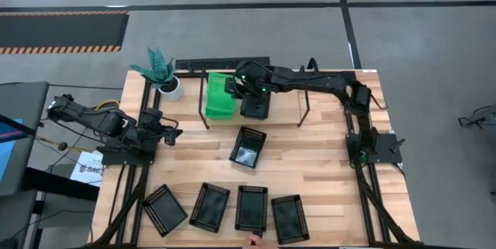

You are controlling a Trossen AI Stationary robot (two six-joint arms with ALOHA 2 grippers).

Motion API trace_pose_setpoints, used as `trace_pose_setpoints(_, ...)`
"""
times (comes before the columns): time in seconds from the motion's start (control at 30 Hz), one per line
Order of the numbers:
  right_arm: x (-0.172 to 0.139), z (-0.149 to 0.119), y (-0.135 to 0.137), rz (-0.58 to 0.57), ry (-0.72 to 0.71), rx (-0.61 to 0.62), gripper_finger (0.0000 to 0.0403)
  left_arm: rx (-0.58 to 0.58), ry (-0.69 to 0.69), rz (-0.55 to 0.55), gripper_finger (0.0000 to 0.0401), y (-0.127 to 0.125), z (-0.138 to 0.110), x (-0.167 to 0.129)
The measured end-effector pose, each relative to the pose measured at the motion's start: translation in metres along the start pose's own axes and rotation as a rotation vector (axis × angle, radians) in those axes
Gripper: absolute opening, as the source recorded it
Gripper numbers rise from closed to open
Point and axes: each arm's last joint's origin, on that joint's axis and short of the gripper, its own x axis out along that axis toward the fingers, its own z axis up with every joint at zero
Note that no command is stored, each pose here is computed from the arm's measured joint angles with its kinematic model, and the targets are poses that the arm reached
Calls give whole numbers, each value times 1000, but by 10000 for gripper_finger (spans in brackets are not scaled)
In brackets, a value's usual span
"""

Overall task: Stack baskets on shelf by color
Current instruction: Stack the green bin on top of the green stacked bins on the shelf

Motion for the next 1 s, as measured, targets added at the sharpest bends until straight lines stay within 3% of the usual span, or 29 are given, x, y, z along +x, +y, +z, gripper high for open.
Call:
trace_pose_setpoints(0.43, -3, -12, 1, -29, -21, 21, 28, 0, -15, 15, 261, 2, 0, 0)
trace_pose_setpoints(1.0, -3, -12, 1, -29, -23, 22, 90, 11, -16, 17, 261, 2, 0, 0)
